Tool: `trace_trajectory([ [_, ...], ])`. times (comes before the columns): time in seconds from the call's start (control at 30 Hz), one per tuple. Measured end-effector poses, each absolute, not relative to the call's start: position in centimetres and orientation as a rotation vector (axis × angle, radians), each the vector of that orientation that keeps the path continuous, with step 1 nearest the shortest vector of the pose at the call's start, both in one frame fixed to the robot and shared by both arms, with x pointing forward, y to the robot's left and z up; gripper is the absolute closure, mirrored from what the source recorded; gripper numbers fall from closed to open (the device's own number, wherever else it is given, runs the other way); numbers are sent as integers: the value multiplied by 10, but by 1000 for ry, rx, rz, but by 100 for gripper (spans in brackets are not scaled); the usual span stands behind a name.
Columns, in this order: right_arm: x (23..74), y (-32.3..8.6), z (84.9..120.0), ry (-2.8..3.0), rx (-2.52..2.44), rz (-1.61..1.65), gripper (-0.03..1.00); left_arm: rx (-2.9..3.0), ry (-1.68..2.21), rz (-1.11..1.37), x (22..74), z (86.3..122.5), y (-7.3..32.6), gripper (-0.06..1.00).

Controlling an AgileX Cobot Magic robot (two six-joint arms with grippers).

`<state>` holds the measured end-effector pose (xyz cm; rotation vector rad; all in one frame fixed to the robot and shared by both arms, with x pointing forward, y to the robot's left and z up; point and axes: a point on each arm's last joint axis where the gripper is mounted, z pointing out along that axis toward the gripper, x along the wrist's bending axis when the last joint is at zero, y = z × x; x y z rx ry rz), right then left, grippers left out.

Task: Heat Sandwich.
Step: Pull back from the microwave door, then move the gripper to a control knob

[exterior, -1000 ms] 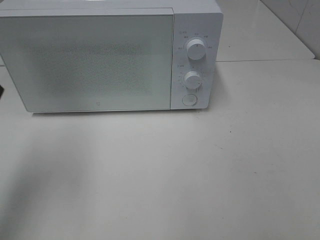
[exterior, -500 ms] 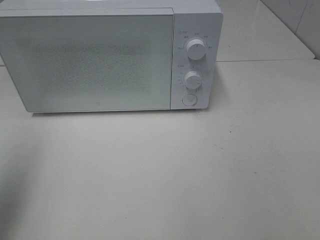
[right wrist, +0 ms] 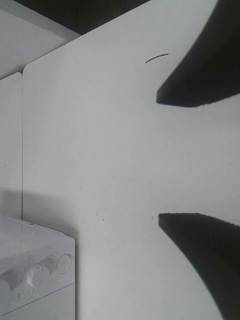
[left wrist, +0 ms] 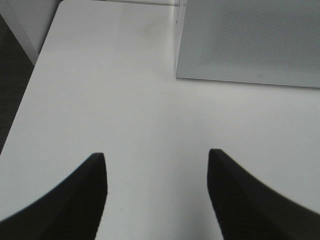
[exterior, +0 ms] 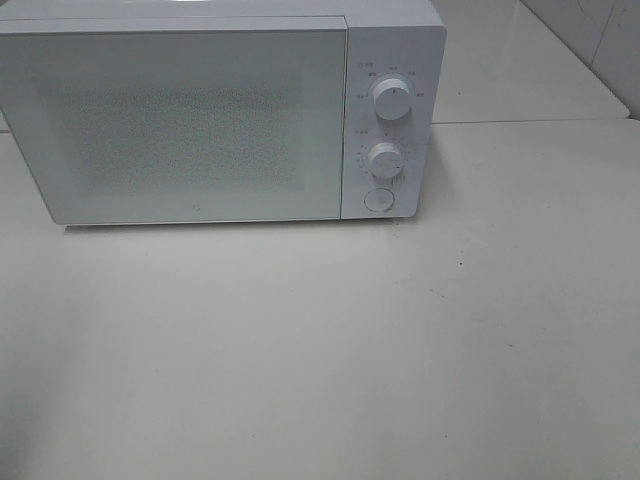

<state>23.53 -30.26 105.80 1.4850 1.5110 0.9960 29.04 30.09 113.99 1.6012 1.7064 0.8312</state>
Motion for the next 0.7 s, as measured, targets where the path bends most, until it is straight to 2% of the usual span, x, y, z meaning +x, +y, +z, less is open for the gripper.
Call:
trace_trajectory([
  [0.47, 235, -303, 1058, 1511, 1485, 996, 36, 1514, 1687, 863, 244, 1062, 297, 37],
  [0.7, 235, -303, 1058, 1511, 1485, 996, 36, 1469, 1623, 925, 231, 1055, 296, 37],
])
